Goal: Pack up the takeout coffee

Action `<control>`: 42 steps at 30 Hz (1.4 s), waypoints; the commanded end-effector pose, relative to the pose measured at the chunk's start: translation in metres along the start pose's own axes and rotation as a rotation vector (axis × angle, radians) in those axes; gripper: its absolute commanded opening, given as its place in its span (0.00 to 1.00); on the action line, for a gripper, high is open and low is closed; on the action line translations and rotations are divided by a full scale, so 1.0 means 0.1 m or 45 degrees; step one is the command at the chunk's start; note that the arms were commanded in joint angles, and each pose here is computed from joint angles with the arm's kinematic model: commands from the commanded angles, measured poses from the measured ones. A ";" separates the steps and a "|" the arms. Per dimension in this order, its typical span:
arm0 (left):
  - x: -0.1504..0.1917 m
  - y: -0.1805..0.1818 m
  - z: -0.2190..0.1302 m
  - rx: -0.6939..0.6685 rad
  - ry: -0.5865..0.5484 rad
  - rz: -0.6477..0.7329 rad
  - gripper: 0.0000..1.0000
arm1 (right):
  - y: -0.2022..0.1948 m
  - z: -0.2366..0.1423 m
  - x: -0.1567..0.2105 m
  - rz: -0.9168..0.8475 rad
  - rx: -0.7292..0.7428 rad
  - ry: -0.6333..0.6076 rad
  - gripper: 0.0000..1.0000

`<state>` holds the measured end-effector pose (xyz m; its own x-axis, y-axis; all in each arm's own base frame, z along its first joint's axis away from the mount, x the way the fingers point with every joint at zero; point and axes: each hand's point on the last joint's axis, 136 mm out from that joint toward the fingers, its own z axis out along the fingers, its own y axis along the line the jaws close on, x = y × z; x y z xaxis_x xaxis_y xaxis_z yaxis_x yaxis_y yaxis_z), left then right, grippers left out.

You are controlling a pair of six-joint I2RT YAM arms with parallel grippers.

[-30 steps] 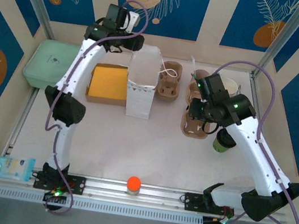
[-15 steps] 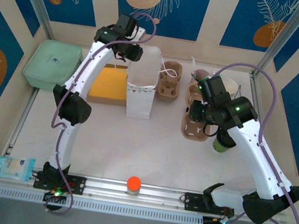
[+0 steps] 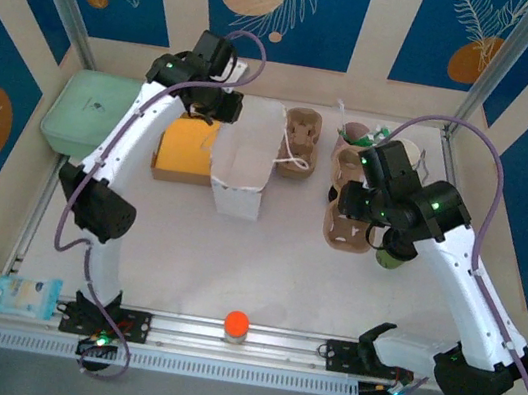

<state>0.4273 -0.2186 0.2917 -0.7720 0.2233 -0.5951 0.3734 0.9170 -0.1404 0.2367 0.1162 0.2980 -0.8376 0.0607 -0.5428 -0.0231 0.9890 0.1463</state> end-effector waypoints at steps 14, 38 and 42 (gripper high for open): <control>0.34 -0.42 -0.13 0.226 0.139 -0.319 0.00 | -0.11 -0.41 0.03 -0.021 -0.045 -0.094 0.33; 0.45 -0.77 -0.18 0.248 0.130 -0.896 0.00 | -0.25 -0.65 -0.03 -0.025 -0.024 -0.154 0.34; 0.46 -0.71 -0.24 0.198 0.065 -0.918 0.00 | -0.29 -0.64 -0.04 -0.015 -0.010 -0.152 0.34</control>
<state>0.3538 -0.2739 0.2707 -0.9179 -0.3274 -0.2242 -0.1486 0.8075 -0.5709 0.2079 0.0857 0.3413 -0.7801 0.0715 -0.6215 -0.0379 0.9862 0.1610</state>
